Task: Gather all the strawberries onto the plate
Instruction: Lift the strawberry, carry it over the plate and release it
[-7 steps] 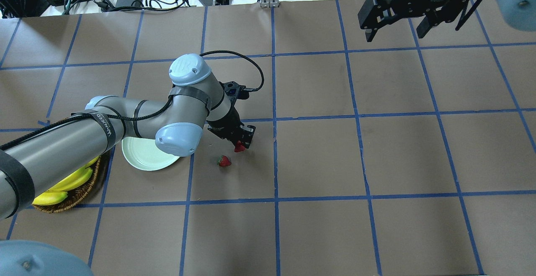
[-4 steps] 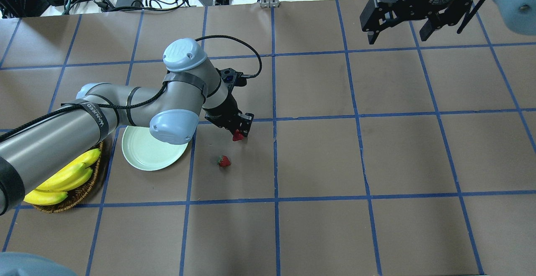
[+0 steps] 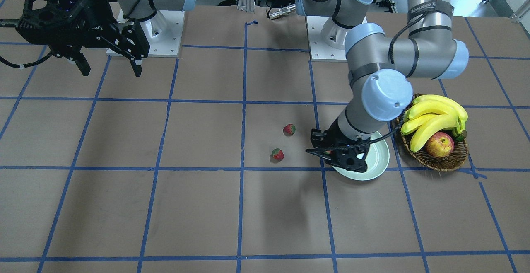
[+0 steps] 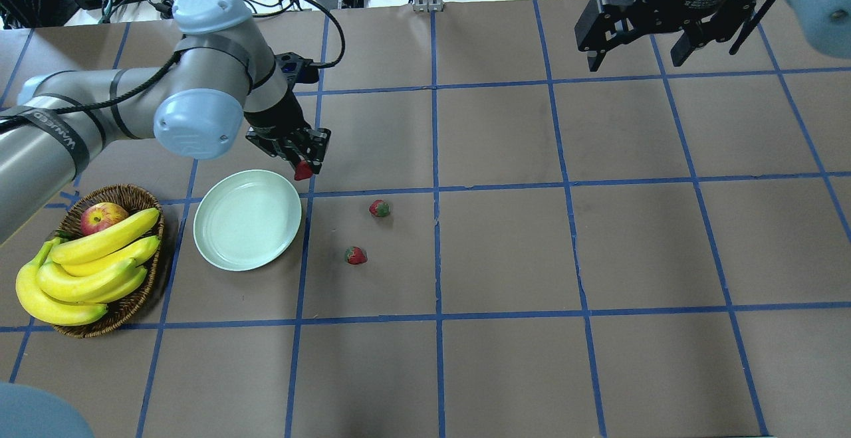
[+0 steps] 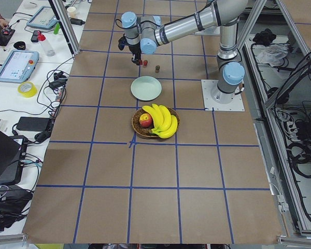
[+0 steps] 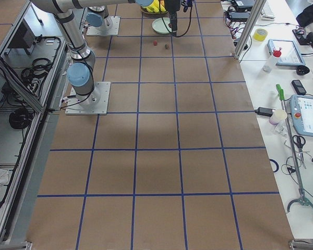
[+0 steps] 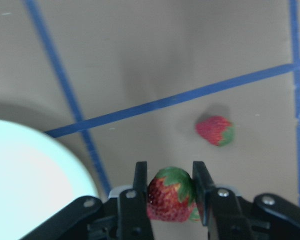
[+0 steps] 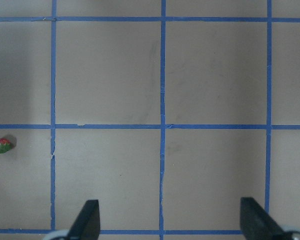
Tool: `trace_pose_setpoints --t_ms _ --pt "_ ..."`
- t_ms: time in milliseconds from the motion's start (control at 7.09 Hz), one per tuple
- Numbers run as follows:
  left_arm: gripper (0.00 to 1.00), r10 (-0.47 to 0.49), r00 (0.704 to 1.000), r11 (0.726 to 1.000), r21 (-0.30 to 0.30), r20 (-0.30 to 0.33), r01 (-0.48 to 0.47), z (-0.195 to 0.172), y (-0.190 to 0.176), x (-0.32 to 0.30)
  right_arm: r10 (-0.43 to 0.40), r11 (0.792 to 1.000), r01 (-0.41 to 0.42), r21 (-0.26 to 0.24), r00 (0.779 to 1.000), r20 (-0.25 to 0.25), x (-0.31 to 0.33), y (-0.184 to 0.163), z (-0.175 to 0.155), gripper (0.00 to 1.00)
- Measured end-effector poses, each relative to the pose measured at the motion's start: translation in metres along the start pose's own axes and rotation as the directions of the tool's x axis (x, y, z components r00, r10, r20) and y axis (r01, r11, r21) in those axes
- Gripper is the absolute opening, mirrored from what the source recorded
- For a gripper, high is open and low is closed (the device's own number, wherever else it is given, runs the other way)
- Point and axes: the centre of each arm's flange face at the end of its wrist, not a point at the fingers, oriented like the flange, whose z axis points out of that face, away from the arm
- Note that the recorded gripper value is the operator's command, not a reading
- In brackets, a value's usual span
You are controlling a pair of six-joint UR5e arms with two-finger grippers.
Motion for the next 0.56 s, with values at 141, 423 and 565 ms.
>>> trace_pose_setpoints --t_ms 141,423,565 --pt "0.00 -0.037 0.999 0.999 -0.006 -0.004 0.037 0.002 0.003 -0.043 -0.001 1.000 0.001 -0.001 1.000 0.000 0.000 0.000 0.000 1.00" --pt "0.00 -0.073 0.997 0.996 -0.052 0.008 0.073 0.021 0.016 -0.106 -0.002 1.000 0.002 -0.001 1.000 0.001 0.000 0.000 0.001 1.00" --pt "0.00 -0.051 0.998 0.995 -0.080 0.027 0.053 0.030 0.022 -0.119 -0.002 1.000 0.002 -0.001 1.000 0.001 0.000 0.000 0.001 1.00"
